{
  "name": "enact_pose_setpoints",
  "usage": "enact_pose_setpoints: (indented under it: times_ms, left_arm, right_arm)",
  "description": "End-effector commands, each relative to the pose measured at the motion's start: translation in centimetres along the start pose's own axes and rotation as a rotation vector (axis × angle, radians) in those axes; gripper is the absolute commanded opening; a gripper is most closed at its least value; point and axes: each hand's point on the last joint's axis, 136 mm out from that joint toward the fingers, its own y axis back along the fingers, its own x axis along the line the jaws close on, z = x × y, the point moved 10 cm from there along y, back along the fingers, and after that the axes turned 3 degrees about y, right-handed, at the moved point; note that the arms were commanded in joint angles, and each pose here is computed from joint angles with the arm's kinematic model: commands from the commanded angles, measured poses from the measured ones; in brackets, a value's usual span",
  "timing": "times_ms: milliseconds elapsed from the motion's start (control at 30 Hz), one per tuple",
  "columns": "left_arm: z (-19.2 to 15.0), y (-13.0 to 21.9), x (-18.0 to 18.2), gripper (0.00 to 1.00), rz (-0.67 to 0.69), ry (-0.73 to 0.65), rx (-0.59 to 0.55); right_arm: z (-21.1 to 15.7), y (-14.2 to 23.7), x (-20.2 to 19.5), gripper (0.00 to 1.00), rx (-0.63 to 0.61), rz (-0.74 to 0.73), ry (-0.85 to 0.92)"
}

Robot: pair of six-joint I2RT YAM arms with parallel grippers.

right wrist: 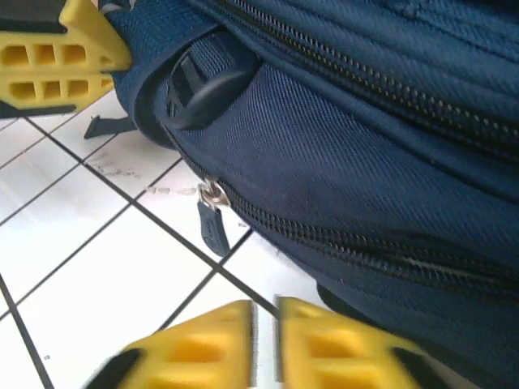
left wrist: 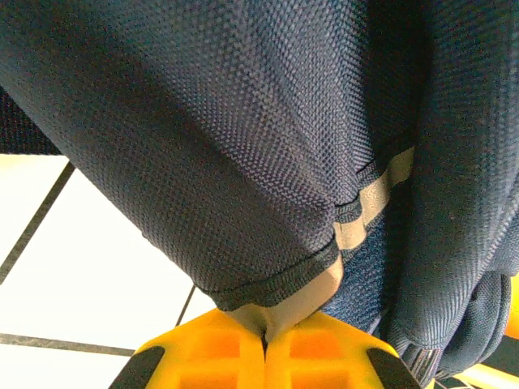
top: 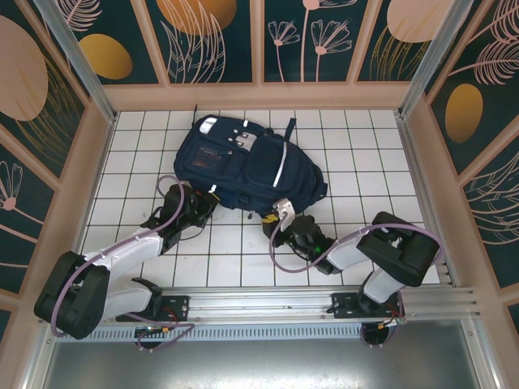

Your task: Pack the student bag

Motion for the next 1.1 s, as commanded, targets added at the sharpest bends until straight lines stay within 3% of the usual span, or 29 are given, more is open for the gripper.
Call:
enact_pose_setpoints:
  times_ms: [0,200,433,633,767,900,1000,1067]
  left_arm:
    - [0.6,0.6,-2.7,0.0,-0.109,-0.049,-0.024]
    - [0.2,0.9,-3.5,0.0,-0.128,-0.063,-0.02]
    - [-0.6,0.4,-4.0,0.0,-0.139,-0.059,0.002]
    - [-0.7,0.4,-3.9,0.0,-0.137,-0.053,-0.003]
    - [-0.7,0.4,-3.8,0.0,-0.132,-0.048,-0.004]
    - [-0.7,0.4,-3.4,0.0,-0.124,-0.045,-0.013]
    - [-0.6,0.4,-3.1,0.0,-0.115,-0.042,-0.023]
    - [-0.6,0.3,-3.0,0.0,-0.111,-0.041,-0.026]
  right_arm:
    - [0.2,-0.8,0.7,0.3,0.014,0.023,0.019]
    - [0.6,-2.6,1.7,0.39,-0.026,0.005,0.022]
    - [0.6,-4.8,2.6,0.52,-0.079,-0.177,0.062]
    - [0.8,-5.7,1.6,0.51,-0.092,-0.274,0.044]
    - [0.8,-5.9,0.8,0.42,-0.096,-0.287,0.014]
    - [0.7,-5.5,0.2,0.16,-0.095,-0.302,0.007]
    - [0.5,-5.0,0.0,0.01,-0.091,-0.29,0.011]
    - [0.2,-4.7,0.0,0.0,-0.084,-0.28,0.011]
